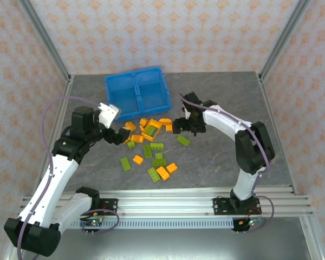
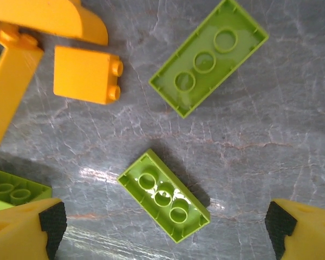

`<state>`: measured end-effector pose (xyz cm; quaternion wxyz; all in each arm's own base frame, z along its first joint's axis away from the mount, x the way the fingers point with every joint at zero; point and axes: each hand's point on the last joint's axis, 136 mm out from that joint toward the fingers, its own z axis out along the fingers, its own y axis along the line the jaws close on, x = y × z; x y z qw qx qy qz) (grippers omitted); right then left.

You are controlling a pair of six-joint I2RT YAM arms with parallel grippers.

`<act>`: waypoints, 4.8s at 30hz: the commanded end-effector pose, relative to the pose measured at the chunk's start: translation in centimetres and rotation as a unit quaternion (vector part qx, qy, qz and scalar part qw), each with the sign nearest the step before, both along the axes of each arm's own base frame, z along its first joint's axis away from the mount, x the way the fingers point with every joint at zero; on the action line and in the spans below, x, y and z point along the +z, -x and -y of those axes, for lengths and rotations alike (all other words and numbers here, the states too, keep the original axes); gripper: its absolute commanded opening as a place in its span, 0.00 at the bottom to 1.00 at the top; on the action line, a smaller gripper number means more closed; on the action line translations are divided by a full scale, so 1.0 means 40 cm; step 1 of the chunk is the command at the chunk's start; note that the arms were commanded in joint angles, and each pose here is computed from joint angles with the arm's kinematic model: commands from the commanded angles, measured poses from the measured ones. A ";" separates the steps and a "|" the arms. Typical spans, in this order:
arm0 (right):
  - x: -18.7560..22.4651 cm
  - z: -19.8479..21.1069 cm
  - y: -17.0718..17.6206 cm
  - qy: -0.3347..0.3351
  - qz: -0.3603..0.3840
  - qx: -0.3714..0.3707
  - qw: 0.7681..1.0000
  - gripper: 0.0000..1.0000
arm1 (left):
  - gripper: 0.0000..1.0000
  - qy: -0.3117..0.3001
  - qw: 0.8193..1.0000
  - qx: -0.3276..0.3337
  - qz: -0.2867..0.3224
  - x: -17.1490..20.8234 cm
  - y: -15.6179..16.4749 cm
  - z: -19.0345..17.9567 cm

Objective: Sort the legos into containers by color

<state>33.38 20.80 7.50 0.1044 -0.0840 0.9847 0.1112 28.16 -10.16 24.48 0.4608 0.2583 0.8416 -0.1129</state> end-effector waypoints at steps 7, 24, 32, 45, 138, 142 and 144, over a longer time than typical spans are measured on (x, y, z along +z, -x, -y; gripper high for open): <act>-0.100 0.017 0.055 0.074 -0.022 0.096 0.992 0.87 | 1.00 -0.023 0.996 -0.080 -0.021 -0.077 0.010 0.046; -0.119 0.018 0.063 0.103 -0.022 0.109 0.988 0.32 | 1.00 -0.025 0.999 -0.045 -0.012 -0.118 -0.025 0.029; 0.142 -0.068 -0.024 -0.027 0.107 0.031 0.993 0.26 | 1.00 -0.014 0.999 -0.014 0.032 -0.076 -0.037 0.013; 0.388 -0.293 -0.310 -0.166 0.233 -0.017 0.958 0.25 | 1.00 -0.005 0.995 0.065 0.079 -0.026 -0.054 -0.041; -0.153 0.042 -0.165 0.070 0.043 -0.307 0.948 0.47 | 1.00 -0.002 0.999 0.005 0.039 -0.073 -0.053 0.008; -0.126 0.064 -0.153 0.071 0.056 -0.312 0.946 0.30 | 1.00 0.006 0.999 -0.004 0.040 -0.068 -0.047 0.016; -0.100 0.071 -0.152 0.063 0.064 -0.311 0.946 0.26 | 1.00 0.011 0.999 -0.018 0.038 -0.068 -0.042 0.027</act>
